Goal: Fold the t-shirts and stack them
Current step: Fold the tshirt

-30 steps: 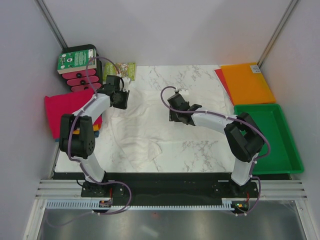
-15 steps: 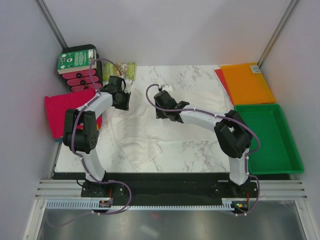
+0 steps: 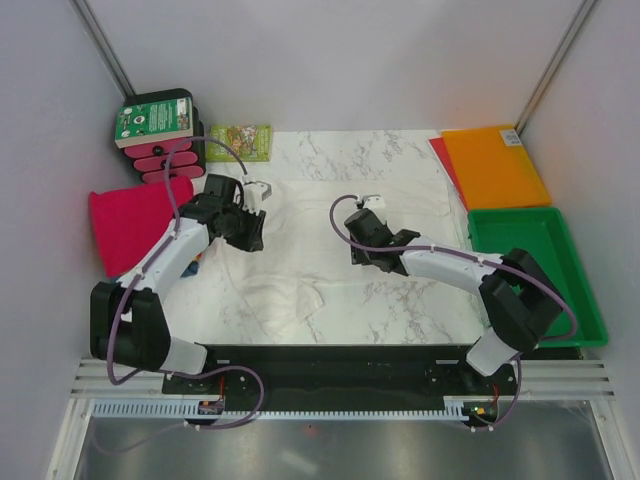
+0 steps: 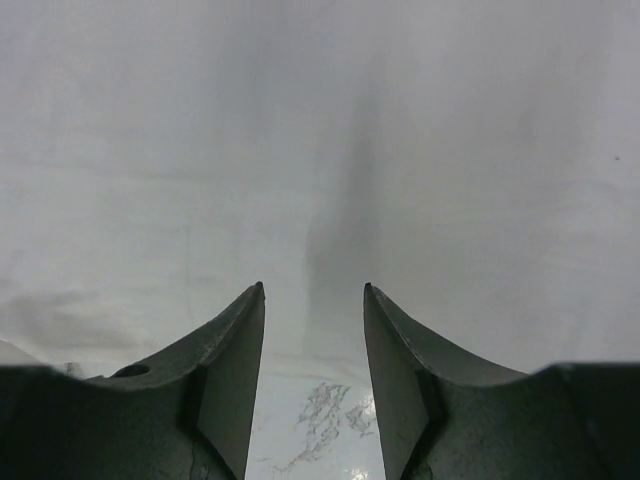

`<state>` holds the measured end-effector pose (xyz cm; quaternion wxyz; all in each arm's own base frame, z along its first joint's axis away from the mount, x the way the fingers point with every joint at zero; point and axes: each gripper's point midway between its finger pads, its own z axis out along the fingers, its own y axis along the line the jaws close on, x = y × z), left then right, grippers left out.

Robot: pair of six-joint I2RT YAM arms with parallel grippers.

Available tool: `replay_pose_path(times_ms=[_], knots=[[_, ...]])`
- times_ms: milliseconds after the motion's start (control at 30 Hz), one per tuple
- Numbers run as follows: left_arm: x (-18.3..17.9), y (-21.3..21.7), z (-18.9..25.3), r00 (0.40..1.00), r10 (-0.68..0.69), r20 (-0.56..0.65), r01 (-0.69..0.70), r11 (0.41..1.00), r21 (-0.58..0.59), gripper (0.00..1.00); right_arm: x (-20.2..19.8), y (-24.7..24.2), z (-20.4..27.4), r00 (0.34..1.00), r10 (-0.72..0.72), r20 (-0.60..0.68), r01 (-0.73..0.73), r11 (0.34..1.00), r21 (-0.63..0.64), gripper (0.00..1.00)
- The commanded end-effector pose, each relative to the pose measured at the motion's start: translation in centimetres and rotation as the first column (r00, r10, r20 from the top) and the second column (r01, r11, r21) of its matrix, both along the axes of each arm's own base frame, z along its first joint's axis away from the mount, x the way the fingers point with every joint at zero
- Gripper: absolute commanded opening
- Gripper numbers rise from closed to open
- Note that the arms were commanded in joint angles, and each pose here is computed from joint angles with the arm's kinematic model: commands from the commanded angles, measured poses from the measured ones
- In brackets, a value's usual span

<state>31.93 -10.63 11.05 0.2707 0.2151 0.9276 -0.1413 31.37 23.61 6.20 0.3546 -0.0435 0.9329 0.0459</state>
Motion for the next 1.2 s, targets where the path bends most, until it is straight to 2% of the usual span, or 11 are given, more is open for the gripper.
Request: replay_pose_path(times_ms=[0, 200, 333, 667, 800, 867, 900, 933, 1000, 1133, 1167], knots=[[-5.9, -1.1, -0.4, 0.974, -0.220, -0.047, 0.222, 0.975, 0.033, 0.38, 0.0, -1.2, 1.8, 0.997, -0.043, 0.069, 0.042, 0.999, 0.014, 0.52], [-8.9, -1.6, 0.7, 0.955, -0.296, -0.035, 0.297, 0.954, 0.042, 0.53, -1.1, -1.5, 2.1, 0.996, -0.054, 0.078, 0.052, 0.998, 0.025, 0.54], [-9.2, -2.8, 2.7, 0.951, -0.310, -0.010, 0.310, 0.951, -0.022, 0.51, -1.6, -2.4, 2.5, 0.992, -0.072, 0.100, 0.070, 0.997, 0.022, 0.54], [-5.5, -4.4, 8.3, 0.984, 0.023, 0.174, 0.016, 0.975, -0.223, 0.53, -3.0, -4.4, 4.6, 0.979, -0.123, 0.160, 0.113, 0.991, 0.071, 0.56], [-1.0, -3.0, 10.4, 0.934, 0.233, 0.269, -0.171, 0.957, -0.235, 0.57, -2.5, -3.5, 8.6, 0.922, -0.214, 0.323, 0.180, 0.975, 0.131, 0.56], [0.5, -2.1, 11.1, 0.908, 0.226, 0.352, -0.171, 0.969, -0.180, 0.57, -2.3, -3.3, 11.9, 0.866, -0.284, 0.411, 0.230, 0.957, 0.178, 0.57], [1.6, 0.2, 10.7, 0.866, 0.279, 0.414, -0.255, 0.960, -0.113, 0.58, -2.2, -3.4, 12.7, 0.849, -0.304, 0.431, 0.244, 0.951, 0.189, 0.57], [3.7, 1.1, 13.2, 0.768, 0.319, 0.556, -0.273, 0.948, -0.166, 0.60, -2.2, -3.3, 13.6, 0.840, -0.304, 0.450, 0.244, 0.951, 0.188, 0.58], [4.5, 4.7, 8.5, 0.727, 0.322, 0.607, -0.349, 0.934, -0.076, 0.60, -1.9, -3.8, 15.0, 0.816, -0.312, 0.487, 0.260, 0.950, 0.173, 0.61], [4.9, 5.9, 1.4, 0.747, 0.323, 0.582, -0.374, 0.927, -0.033, 0.58, -2.0, -5.5, 15.1, 0.802, -0.283, 0.526, 0.296, 0.953, 0.061, 0.63], [5.9, 5.9, 2.6, 0.681, 0.324, 0.657, -0.371, 0.926, -0.072, 0.58, -2.1, -5.8, 15.0, 0.808, -0.266, 0.527, 0.296, 0.955, 0.028, 0.63]])
